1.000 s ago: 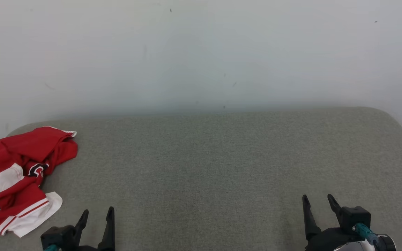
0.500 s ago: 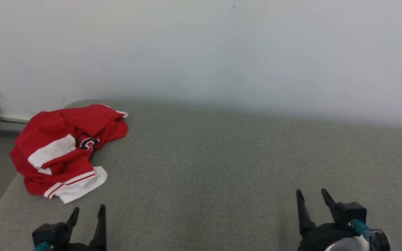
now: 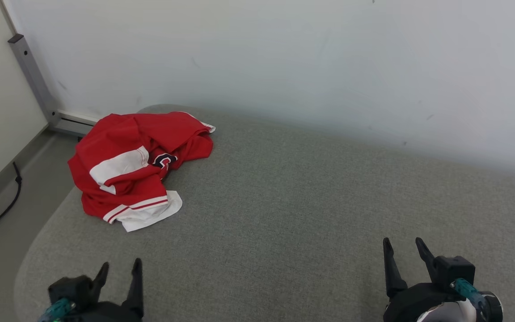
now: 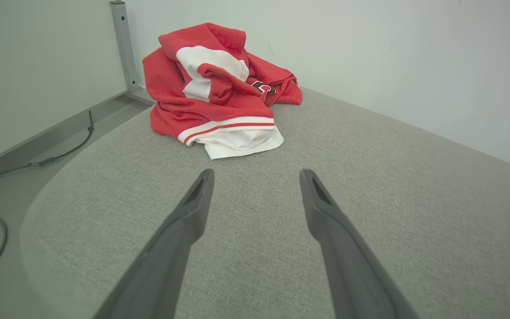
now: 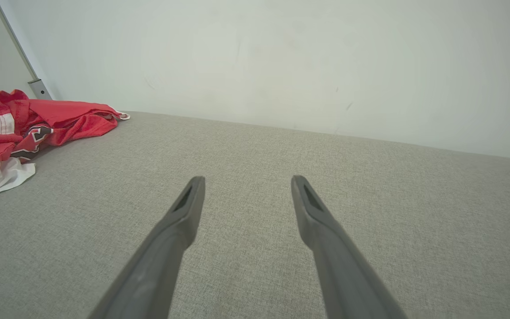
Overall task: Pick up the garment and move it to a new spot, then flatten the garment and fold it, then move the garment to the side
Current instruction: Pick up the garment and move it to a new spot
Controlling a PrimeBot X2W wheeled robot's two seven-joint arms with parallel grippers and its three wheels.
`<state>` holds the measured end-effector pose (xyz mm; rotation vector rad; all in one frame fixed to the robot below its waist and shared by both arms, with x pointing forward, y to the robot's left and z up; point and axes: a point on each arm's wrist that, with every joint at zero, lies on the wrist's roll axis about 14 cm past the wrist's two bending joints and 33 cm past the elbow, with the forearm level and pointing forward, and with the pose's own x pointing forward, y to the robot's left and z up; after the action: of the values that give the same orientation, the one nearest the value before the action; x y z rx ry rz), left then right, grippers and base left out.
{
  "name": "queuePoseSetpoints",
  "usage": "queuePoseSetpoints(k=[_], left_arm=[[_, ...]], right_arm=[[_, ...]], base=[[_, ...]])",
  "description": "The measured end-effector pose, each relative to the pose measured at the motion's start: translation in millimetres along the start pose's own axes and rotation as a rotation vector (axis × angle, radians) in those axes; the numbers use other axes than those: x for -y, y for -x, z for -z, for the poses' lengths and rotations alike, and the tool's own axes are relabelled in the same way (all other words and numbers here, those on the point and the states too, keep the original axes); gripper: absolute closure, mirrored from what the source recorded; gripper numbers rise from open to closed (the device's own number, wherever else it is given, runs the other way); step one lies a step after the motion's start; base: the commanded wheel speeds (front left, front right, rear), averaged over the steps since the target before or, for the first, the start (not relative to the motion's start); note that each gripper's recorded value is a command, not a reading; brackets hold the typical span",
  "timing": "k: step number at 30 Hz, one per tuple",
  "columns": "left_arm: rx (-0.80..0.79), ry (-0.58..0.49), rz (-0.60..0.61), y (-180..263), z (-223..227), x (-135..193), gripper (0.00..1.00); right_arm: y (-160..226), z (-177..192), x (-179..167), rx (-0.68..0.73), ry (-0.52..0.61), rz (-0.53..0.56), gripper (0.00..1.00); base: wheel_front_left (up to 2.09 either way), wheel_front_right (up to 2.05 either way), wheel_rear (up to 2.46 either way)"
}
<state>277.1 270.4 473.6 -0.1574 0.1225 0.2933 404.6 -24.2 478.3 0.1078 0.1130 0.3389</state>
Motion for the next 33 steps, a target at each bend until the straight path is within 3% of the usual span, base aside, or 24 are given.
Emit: queuePoseSetpoints(k=[5, 11, 20, 33], left_arm=[[-0.029, 0.038, 0.021, -18, -12, 17, 0.00], [-0.077, 0.056, -0.031, -45, -30, 0, 0.00], [-0.160, -0.023, -0.106, -96, -55, -29, 0.00], [-0.357, -0.123, -0.189, -154, -26, -52, 0.00]], right_arm=[[-2, -2, 3, 0.010, -0.015, 0.007, 0.00], [-4, 1, -2, 0.001, 0.022, -0.033, 0.00], [-22, -9, 2, 0.020, 0.096, -0.089, 0.00], [-48, -10, 35, -0.005, 0.100, -0.051, 0.00]], base=[[0.00, 0.00, 0.00], [0.00, 0.00, 0.00], [0.00, 0.00, 0.00], [0.00, 0.00, 0.00]])
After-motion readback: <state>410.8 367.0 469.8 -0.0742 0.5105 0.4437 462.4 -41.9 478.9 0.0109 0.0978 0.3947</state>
